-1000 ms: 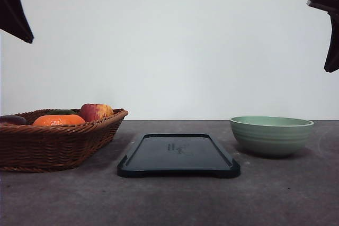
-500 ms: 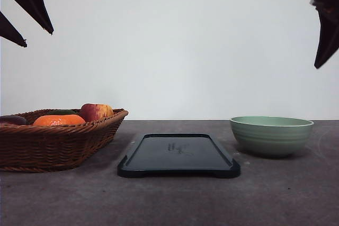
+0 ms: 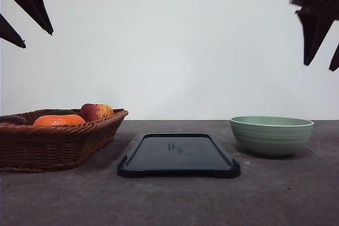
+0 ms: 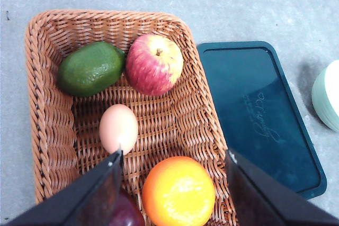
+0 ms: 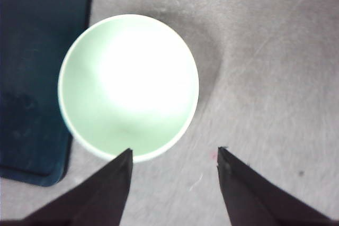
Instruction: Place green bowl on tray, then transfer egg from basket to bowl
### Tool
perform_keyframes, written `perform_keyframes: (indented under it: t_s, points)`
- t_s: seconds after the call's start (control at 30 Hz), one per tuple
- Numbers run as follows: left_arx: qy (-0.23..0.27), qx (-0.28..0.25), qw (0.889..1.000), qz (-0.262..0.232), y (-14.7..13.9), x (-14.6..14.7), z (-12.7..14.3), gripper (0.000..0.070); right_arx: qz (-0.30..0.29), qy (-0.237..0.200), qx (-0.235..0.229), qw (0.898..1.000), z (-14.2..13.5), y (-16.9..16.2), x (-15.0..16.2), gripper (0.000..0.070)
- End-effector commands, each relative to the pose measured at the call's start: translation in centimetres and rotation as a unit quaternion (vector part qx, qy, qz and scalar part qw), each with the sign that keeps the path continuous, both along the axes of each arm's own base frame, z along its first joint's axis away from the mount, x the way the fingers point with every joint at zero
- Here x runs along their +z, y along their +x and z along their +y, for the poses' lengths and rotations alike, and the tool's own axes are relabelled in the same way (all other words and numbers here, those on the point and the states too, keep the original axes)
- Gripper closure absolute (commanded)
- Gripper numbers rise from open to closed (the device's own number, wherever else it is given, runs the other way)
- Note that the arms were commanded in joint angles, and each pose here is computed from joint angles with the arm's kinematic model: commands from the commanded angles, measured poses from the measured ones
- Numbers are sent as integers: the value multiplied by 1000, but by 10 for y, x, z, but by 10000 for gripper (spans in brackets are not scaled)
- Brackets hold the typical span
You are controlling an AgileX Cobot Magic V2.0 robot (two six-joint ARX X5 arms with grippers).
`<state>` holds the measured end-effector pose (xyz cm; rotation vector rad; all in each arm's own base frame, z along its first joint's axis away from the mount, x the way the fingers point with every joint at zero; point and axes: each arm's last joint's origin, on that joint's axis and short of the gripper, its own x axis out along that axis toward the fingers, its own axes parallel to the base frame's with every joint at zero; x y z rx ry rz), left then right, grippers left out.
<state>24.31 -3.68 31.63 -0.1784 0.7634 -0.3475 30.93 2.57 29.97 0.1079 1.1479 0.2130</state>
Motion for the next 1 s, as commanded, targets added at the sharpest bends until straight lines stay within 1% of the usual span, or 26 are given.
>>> perform_keyframes:
  t_s: [0.0, 0.1, 0.27, 0.4, 0.47, 0.6, 0.67, 0.7, 0.83, 0.97]
  points:
    - [1, -7, 1000, -14, 3, 6, -1, 313, 11, -18, 10, 1000, 1, 16, -8, 395]
    - [1, -7, 1000, -14, 3, 6, -1, 313, 33, -38, 10, 999, 1, 33, -25, 395]
    - [1, -7, 1000, -14, 3, 6, -1, 313, 74, -41, 13, 996, 2, 52, -58, 395]
    - [1, -7, 1000, -15, 3, 6, -1, 313, 93, -41, 16, 995, 4, 61, -77, 396]
    - [1, -7, 1000, -15, 3, 6, -1, 313, 98, -41, 18, 994, 6, 65, -86, 432]
    - [1, -7, 1000, -14, 3, 6, -1, 313, 111, -43, 20, 993, 8, 69, -97, 618]
    - [1, -7, 1000, -14, 3, 6, -1, 313, 113, -44, 21, 992, 9, 69, -99, 689]
    - [1, -7, 1000, -14, 3, 6, -1, 313, 113, -46, 21, 992, 9, 69, -99, 700]
    - [1, -7, 1000, -14, 3, 6, -1, 313, 122, -48, 21, 991, 10, 68, -93, 700]
    - [1, -7, 1000, -14, 3, 6, -1, 313, 129, -49, 30, 990, 16, 69, -73, 700]
